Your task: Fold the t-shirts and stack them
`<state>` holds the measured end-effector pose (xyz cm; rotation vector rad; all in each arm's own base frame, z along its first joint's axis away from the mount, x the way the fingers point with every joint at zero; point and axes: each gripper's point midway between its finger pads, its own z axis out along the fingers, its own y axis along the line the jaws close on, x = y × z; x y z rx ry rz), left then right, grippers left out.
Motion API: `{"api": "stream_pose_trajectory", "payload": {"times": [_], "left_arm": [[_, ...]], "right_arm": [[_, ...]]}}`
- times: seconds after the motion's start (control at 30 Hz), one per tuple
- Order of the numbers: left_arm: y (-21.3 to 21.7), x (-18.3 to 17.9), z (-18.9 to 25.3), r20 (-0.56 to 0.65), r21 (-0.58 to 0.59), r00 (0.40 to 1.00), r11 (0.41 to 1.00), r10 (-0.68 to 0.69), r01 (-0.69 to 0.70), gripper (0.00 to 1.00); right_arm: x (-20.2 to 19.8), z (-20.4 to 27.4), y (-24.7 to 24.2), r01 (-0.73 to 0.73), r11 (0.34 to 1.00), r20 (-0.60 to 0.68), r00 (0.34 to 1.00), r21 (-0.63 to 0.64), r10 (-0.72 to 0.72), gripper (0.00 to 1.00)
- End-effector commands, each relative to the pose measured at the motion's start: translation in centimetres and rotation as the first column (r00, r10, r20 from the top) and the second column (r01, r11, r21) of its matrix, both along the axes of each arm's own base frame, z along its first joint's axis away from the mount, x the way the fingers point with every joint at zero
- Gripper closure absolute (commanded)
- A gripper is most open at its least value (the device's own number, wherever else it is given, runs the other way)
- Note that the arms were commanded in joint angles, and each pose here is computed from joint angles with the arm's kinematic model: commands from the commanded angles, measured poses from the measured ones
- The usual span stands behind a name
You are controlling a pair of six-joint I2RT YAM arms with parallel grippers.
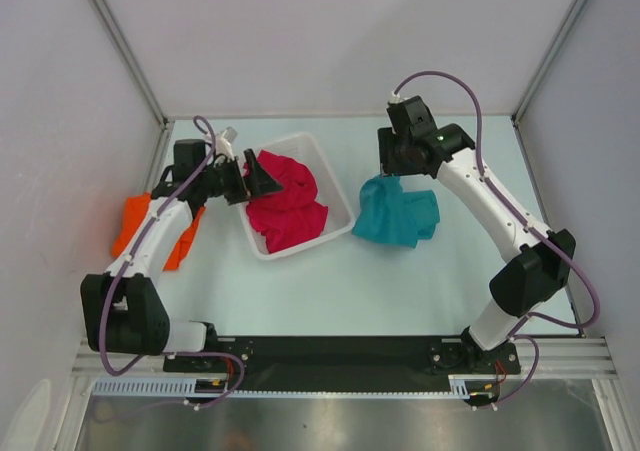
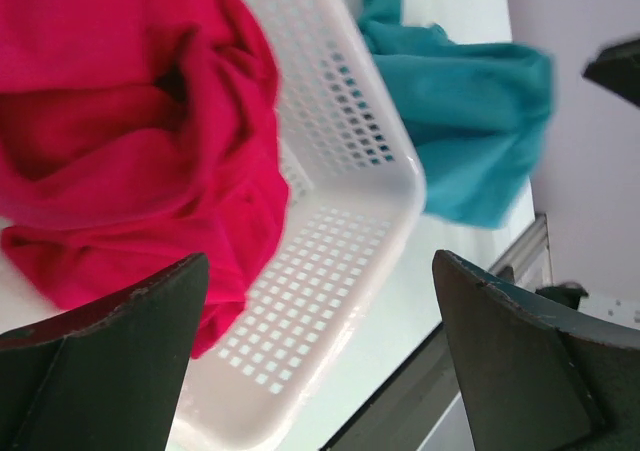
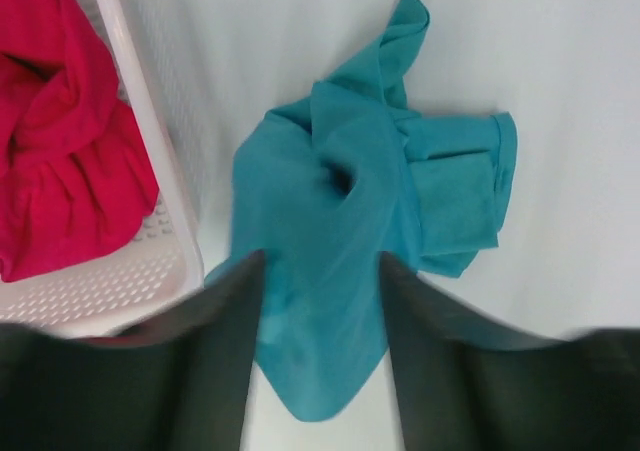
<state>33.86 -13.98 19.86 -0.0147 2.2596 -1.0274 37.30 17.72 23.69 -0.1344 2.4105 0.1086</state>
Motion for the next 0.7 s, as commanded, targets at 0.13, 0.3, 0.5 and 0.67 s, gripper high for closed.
{"api": "stream_pose_trajectory", "payload": {"times": [0.13, 0.3, 0.5, 0.67], "left_arm": [[-7.8, -5.4, 3.3, 0.142, 0.052, 0.947, 0.957, -0.289, 0.284, 0.0], [-11.3, -9.5, 1.3, 0.111, 0.075, 0.907, 0.914, -0.405, 0.399, 0.0], [-13.3, -12.9, -3.2, 0.009, 0.128, 0.888, 0.881, -0.461, 0.456, 0.0], [-14.8, -15.1, -5.8, -0.054, 0.142, 0.869, 0.858, -0.491, 0.494, 0.0]], "right_arm": [[2.1, 3.0, 0.8, -0.012, 0.996, 0.1, 0.995, 0.085, 0.004, 0.4], [2.3, 3.5, 0.6, -0.012, 0.996, 0.111, 0.994, 0.087, 0.003, 0.4], [2.0, 2.8, 0.3, -0.007, 0.997, 0.093, 0.996, 0.083, -0.001, 0.4], [1.5, 2.9, 0.1, -0.009, 0.996, 0.098, 0.995, 0.09, 0.0, 0.41]]}}
